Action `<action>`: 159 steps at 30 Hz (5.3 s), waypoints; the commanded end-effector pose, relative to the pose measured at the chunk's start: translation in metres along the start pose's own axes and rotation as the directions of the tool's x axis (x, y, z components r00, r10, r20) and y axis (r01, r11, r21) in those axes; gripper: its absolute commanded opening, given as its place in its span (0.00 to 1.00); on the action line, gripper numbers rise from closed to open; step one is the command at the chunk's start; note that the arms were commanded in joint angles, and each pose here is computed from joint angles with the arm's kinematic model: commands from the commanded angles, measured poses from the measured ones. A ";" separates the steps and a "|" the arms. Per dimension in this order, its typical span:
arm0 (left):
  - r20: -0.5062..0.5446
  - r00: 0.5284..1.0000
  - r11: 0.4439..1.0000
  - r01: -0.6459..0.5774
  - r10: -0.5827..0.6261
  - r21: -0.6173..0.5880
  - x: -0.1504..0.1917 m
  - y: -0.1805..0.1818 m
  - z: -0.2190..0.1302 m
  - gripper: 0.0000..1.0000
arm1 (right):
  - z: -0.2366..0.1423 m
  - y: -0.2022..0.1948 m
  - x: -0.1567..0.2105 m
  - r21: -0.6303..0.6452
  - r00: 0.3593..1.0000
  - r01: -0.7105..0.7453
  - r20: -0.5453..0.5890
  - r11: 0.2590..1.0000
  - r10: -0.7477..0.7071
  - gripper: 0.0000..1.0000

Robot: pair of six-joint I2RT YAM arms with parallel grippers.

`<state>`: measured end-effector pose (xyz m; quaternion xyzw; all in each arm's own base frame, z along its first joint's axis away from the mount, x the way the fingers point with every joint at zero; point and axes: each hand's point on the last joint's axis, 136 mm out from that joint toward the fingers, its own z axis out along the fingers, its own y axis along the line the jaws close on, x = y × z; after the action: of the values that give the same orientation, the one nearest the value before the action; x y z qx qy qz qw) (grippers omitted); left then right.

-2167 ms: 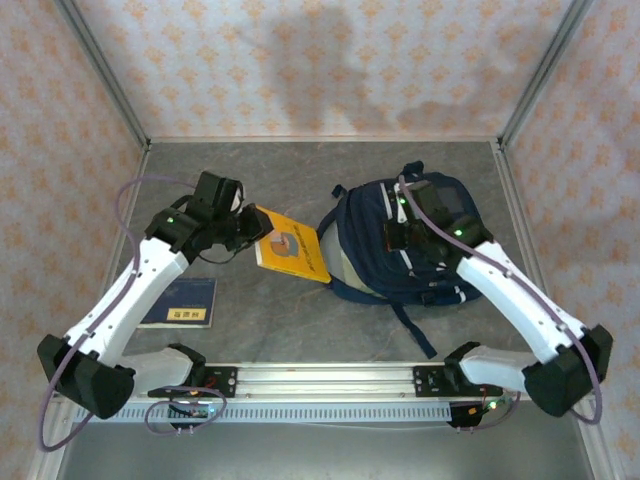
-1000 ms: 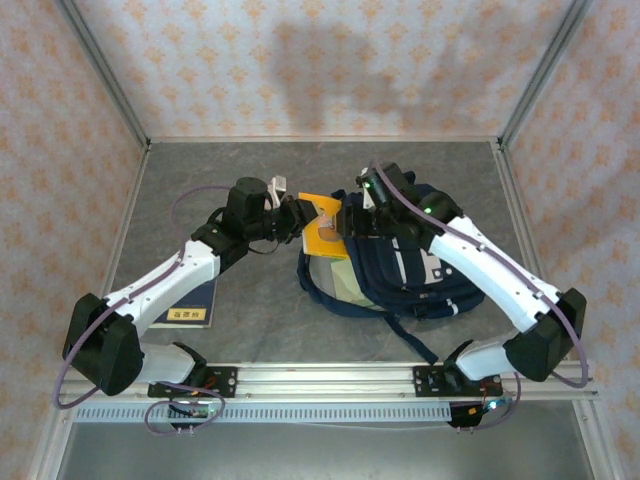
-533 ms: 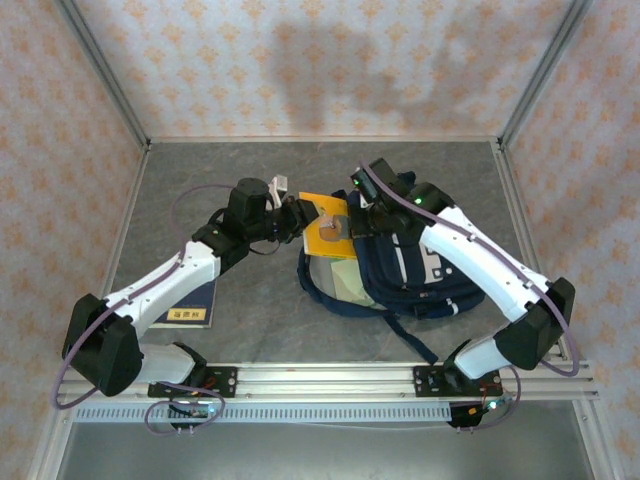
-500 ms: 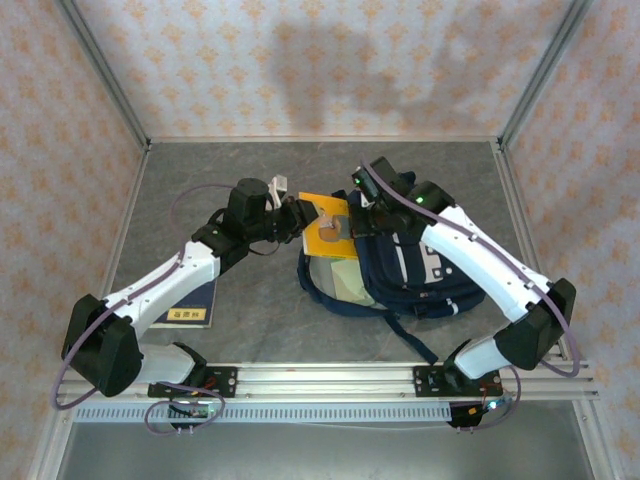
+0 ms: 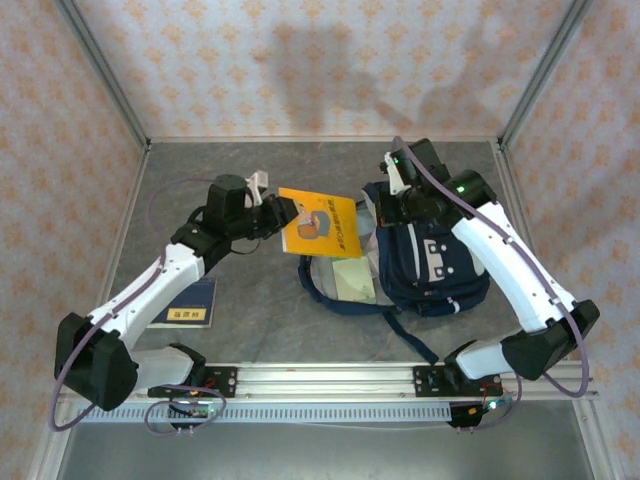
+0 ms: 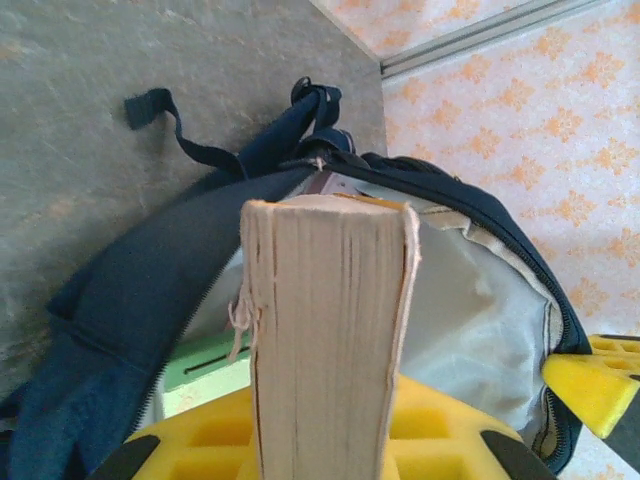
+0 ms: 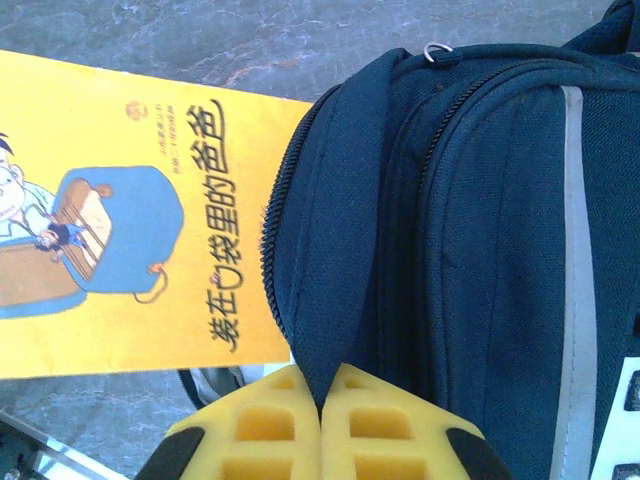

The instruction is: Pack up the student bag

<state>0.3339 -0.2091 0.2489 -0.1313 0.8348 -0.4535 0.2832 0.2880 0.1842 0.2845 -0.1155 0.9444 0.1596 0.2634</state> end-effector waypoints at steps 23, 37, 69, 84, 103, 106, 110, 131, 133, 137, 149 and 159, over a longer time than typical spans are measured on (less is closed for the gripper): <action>-0.103 0.992 0.962 0.091 -0.066 0.257 0.027 -0.070 0.060 0.00 | -0.040 0.007 -0.043 -0.150 0.990 -0.023 0.137 0.988 0.044 0.00; -0.120 0.986 0.947 0.150 -0.120 0.284 0.048 -0.088 0.142 0.00 | -0.034 0.014 -0.054 -0.192 0.986 -0.040 0.151 0.981 0.069 0.00; -0.112 0.994 1.000 -0.007 0.009 0.014 0.047 -0.038 0.138 0.76 | 0.008 -0.036 -0.058 -0.035 0.967 -0.148 0.205 0.988 0.152 0.00; 0.194 0.974 0.670 0.223 -0.119 -0.708 0.012 0.170 -0.068 0.76 | 0.044 -0.023 -0.036 0.200 0.995 -0.025 0.096 0.980 0.006 0.51; 0.289 0.894 0.431 0.422 -0.342 -0.798 0.038 0.317 -0.097 0.74 | 0.060 0.041 0.014 -0.003 0.999 0.038 0.014 0.999 -0.038 0.50; 0.239 0.896 0.485 0.409 -0.376 -0.773 0.044 0.318 -0.076 0.71 | 0.062 0.046 0.022 -0.047 0.999 0.032 0.002 0.998 -0.032 0.51; 0.126 0.935 0.585 0.308 -0.331 -0.750 0.046 0.292 -0.041 0.69 | 0.073 0.047 0.033 -0.071 1.000 0.002 -0.024 0.997 -0.004 0.51; -0.001 0.977 0.791 0.173 -0.215 -0.587 0.038 0.175 -0.042 0.60 | 0.149 0.087 0.028 -0.177 0.978 -0.119 -0.189 0.977 0.085 0.46; 0.033 0.970 0.742 0.207 -0.243 -0.638 0.034 0.197 -0.052 0.56 | 0.163 0.097 0.025 -0.177 0.974 -0.112 -0.215 0.978 0.073 0.46; 0.071 0.948 0.708 0.280 -0.309 -0.648 0.035 0.227 -0.052 0.55 | 0.193 0.114 0.024 -0.161 0.959 -0.068 -0.281 0.985 0.020 0.47; 0.033 0.934 0.647 0.272 -0.356 -0.713 0.056 0.262 -0.046 0.55 | 0.269 0.156 0.032 -0.202 0.929 -0.093 -0.369 0.975 0.012 0.47; 0.008 0.924 0.580 0.246 -0.381 -0.776 0.067 0.285 -0.059 0.55 | 0.312 0.161 0.060 -0.182 0.901 -0.094 -0.433 0.979 0.006 0.45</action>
<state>0.2711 -0.0527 0.0254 -0.3521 0.9226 -0.1418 0.0685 0.3318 0.4347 0.0431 -0.1543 0.9599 0.2309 0.0393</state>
